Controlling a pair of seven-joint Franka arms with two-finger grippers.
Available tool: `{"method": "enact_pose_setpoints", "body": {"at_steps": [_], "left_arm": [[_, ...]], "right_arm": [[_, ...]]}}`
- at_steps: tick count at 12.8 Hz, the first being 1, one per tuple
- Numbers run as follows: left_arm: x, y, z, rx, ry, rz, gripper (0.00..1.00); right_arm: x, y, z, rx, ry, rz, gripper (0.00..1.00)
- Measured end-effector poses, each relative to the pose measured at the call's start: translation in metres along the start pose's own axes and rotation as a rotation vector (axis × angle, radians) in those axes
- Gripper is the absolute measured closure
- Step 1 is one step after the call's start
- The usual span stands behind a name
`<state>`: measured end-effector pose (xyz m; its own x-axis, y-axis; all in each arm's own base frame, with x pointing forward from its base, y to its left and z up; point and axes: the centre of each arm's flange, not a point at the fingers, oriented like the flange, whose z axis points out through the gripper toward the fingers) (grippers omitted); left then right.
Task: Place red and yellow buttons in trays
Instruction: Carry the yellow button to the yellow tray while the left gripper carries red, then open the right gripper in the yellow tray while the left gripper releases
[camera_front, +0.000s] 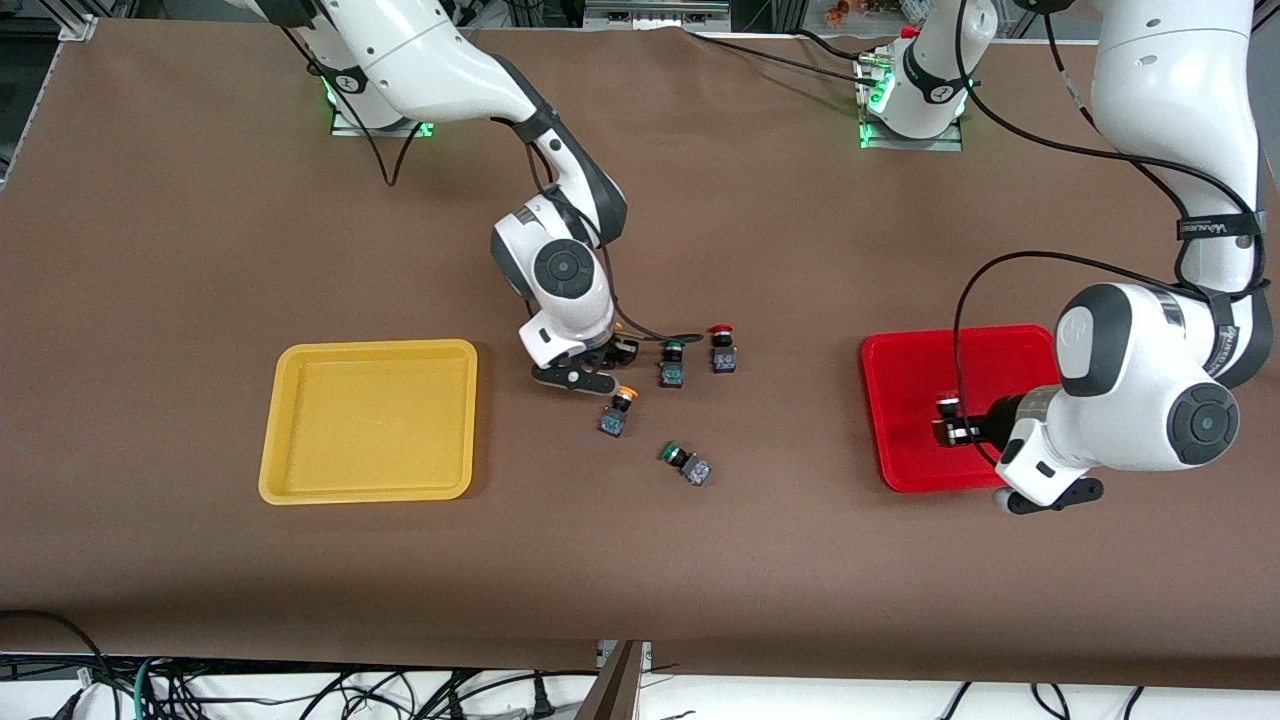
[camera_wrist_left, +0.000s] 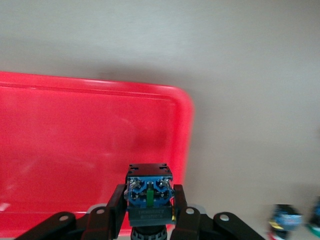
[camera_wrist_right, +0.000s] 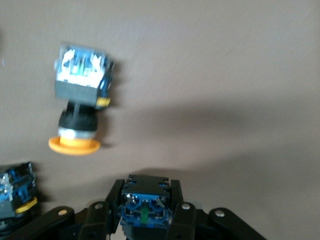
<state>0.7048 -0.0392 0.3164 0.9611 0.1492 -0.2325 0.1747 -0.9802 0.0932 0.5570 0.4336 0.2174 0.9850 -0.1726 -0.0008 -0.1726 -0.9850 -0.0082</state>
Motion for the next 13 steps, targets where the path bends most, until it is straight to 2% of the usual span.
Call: {"method": "enact_pose_setpoints", "body": {"at_steps": [3,6,9,11,13], "left_arm": [[0.003,-0.017,0.053,0.011,0.035,0.009,0.58],[-0.007,-0.025,0.114,0.013,0.063,0.005,0.58],[-0.012,-0.021,0.122,0.012,0.065,0.021,0.53],[-0.012,-0.018,0.112,0.009,0.081,0.027,0.36],[-0.016,-0.010,0.084,0.002,0.102,0.039,0.15]], "right_arm": [[0.055,0.069,-0.046,-0.081,-0.017,-0.068,0.59],[0.117,0.158,-0.057,-0.139,-0.002,-0.070,0.59],[0.170,0.274,-0.050,-0.157,-0.038,-0.109,0.59],[0.189,0.344,-0.038,-0.153,-0.055,-0.111,0.59],[0.187,0.372,-0.016,-0.151,-0.035,-0.103,0.59]]}}
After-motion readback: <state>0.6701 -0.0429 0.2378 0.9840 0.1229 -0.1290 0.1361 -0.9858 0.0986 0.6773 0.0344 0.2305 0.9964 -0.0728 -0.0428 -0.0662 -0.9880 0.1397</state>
